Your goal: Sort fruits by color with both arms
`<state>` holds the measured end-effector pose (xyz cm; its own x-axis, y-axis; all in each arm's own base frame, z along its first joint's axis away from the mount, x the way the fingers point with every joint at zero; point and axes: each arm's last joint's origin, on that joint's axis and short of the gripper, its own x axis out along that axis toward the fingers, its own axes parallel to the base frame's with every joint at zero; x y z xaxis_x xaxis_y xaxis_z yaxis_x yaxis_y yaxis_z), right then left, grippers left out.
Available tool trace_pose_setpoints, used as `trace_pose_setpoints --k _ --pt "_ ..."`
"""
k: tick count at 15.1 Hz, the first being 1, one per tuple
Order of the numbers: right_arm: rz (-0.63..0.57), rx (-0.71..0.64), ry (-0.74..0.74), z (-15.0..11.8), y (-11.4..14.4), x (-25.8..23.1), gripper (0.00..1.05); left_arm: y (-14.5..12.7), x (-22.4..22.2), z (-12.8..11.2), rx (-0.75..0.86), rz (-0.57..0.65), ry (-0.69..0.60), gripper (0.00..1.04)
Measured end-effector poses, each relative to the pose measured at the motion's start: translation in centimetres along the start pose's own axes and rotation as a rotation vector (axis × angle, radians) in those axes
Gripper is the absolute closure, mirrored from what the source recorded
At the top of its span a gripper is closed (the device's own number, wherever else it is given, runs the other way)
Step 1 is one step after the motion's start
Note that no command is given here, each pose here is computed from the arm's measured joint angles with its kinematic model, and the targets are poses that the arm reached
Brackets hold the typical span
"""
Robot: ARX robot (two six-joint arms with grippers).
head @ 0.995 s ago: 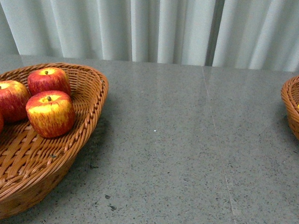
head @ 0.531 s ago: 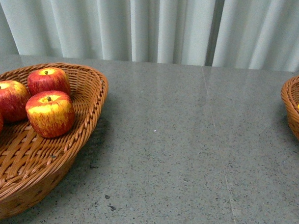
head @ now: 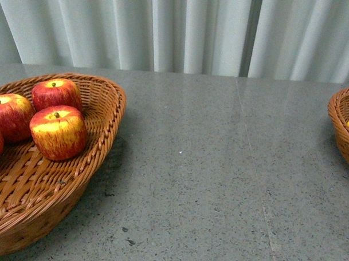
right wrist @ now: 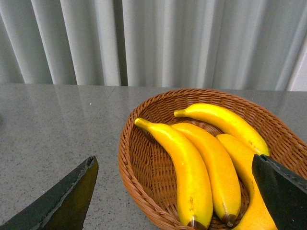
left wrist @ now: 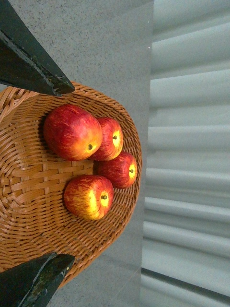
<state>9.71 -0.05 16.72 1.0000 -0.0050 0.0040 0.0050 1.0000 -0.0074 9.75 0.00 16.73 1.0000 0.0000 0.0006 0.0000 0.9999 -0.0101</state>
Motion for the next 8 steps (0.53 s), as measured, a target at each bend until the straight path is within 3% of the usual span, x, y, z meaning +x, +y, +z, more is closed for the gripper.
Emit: trace_pose_setpoints --k 8 --pt "0.000 0.000 0.000 0.00 0.00 0.00 0.07 0.00 0.00 0.00 0.000 0.000 0.000 0.07"
